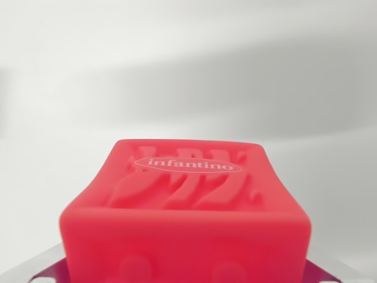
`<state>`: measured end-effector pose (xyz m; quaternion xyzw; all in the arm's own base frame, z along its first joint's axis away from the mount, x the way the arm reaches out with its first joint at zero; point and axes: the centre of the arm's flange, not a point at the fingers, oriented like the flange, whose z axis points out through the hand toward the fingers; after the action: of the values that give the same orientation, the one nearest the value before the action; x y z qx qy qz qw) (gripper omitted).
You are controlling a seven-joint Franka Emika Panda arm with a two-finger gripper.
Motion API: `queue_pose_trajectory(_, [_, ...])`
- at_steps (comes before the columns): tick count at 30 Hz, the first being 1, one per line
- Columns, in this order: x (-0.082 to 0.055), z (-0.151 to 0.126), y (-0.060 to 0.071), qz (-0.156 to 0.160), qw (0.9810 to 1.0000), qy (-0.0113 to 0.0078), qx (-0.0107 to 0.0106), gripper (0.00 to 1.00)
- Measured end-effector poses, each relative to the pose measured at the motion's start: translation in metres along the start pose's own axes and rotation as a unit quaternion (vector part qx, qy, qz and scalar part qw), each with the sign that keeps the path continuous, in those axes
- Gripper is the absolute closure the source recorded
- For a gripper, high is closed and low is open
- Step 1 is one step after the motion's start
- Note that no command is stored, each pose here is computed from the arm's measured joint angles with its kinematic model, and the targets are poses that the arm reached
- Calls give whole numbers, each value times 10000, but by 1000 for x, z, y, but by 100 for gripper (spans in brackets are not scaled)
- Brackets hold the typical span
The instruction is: Destack cube
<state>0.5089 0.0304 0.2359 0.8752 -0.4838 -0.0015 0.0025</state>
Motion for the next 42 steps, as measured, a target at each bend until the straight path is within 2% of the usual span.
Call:
queue_pose_trajectory(21, [28, 4, 31, -371, 9993, -4, -2, 100])
queue_pose_trajectory(42, [57, 7, 61, -741, 9972, -8, 0, 100])
